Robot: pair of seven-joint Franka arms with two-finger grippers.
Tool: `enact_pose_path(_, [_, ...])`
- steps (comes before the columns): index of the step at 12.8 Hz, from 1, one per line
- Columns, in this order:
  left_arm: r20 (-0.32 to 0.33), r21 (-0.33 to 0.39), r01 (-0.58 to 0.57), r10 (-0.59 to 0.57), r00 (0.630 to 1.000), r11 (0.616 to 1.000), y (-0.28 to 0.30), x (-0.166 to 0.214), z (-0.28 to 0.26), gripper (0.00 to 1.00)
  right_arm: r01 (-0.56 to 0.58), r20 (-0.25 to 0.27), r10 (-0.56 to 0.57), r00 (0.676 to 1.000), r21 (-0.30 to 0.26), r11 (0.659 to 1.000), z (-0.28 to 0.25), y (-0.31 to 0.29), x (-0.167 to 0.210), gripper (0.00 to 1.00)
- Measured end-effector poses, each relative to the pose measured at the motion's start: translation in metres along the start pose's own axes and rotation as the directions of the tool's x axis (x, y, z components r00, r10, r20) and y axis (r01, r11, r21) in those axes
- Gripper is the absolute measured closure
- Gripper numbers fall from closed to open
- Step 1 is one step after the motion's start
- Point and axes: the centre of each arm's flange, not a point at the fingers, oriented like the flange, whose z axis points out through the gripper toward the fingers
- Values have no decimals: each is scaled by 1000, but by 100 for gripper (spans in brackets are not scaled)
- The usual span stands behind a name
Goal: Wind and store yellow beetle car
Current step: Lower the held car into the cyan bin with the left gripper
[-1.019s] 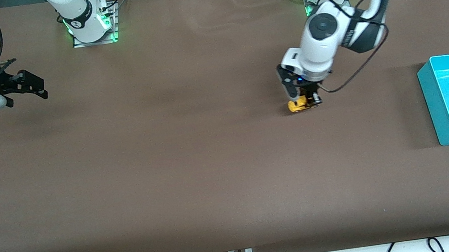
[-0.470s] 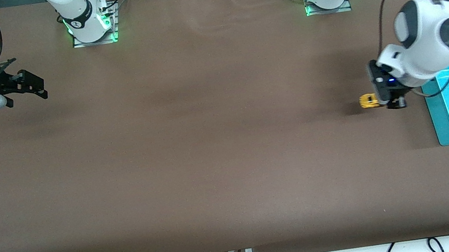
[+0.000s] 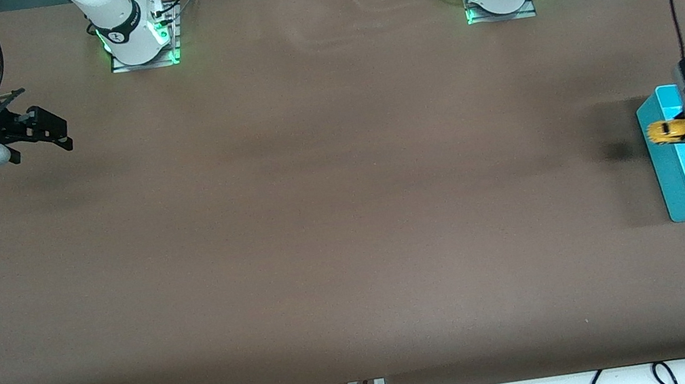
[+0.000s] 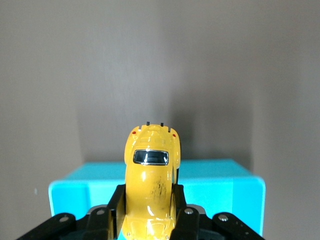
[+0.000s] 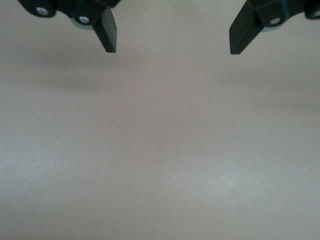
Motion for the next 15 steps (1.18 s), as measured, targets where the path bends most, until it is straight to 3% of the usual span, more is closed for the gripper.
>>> enact_pose_path(3, [14, -10, -13, 13, 1000, 1000, 14, -58, 6, 58, 0, 0, 0, 1000, 0, 1000, 0, 0, 0, 0])
enact_pose_path(6, [16, -71, -10, 11, 1000, 997, 10, -88, 52, 58, 6, 1, -6, 1000, 0, 1000, 0, 0, 0, 0])
enact_pose_path(8, [-8, -71, -4, 4, 1000, 997, 2, -106, 85, 58, 8, 1, -8, 1000, 0, 1000, 0, 1, 0, 0])
enact_pose_path(10, [-48, -53, -13, 11, 999, 999, -7, -119, 119, 58, 8, 1, -8, 1000, 0, 1000, 0, 1, 0, 0])
enact_pose_path(15, [-45, -41, -5, 3, 999, 999, -14, -124, 173, 58, 10, 2, -10, 1000, 0, 1000, 0, 1, 0, 0])
